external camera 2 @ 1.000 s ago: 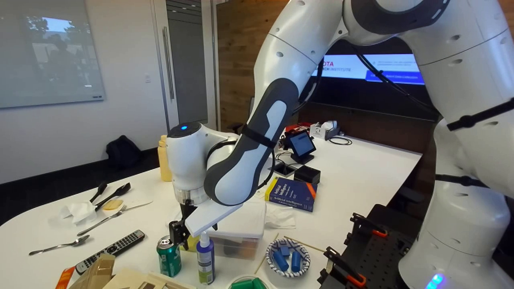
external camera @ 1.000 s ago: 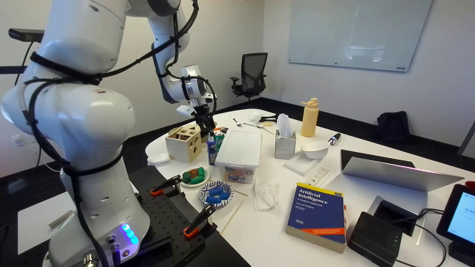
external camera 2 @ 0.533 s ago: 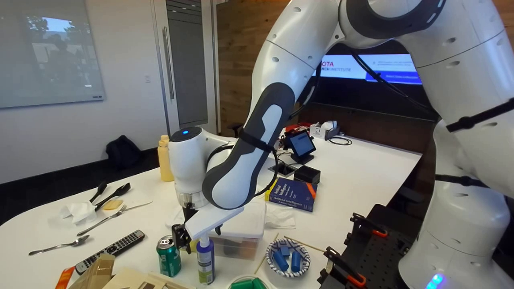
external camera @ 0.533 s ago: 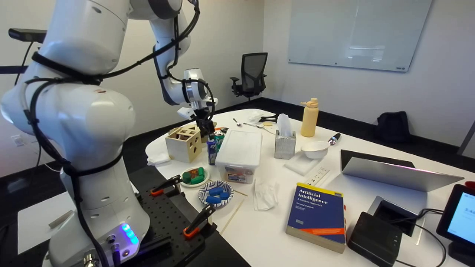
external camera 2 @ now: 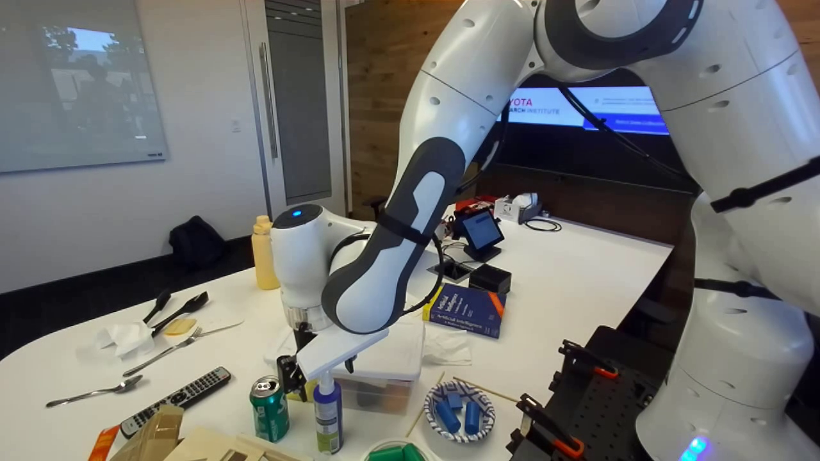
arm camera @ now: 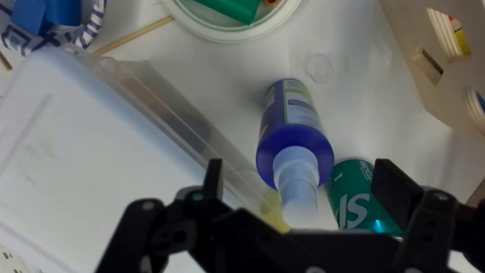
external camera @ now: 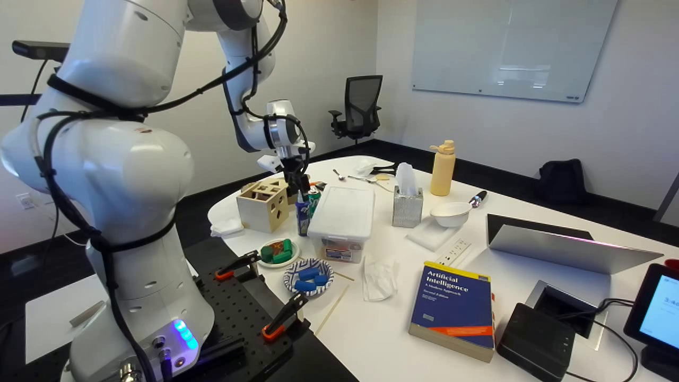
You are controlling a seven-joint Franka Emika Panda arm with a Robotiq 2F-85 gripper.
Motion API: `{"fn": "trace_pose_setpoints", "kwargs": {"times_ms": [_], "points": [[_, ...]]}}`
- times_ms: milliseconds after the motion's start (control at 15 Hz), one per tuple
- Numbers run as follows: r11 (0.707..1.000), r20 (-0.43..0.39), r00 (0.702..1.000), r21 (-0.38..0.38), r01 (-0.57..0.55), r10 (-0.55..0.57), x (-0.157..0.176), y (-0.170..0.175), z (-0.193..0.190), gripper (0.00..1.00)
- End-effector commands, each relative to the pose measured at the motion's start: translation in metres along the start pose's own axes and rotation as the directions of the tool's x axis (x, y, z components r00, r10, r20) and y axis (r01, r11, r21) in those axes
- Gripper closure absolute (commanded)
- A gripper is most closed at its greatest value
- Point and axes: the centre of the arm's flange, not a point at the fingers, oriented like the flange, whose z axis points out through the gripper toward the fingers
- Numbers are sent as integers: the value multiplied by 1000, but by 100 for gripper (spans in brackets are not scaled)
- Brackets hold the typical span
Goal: Bring the blue bottle closer to the book
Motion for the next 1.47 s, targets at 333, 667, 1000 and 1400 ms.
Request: {"fn": "trace_pose_setpoints", "kwargs": {"times_ms": [333, 667, 1000, 1400], "points": [[1000, 7, 1000, -3, -2, 2, -1, -8, 5, 66], [1000, -2, 1000, -7, -8, 8, 3, -3, 3, 92], [1000, 3, 1000, 9, -6, 5, 6, -1, -13, 92], [998, 23, 998, 39, 53, -54, 10, 8, -89, 92]]}}
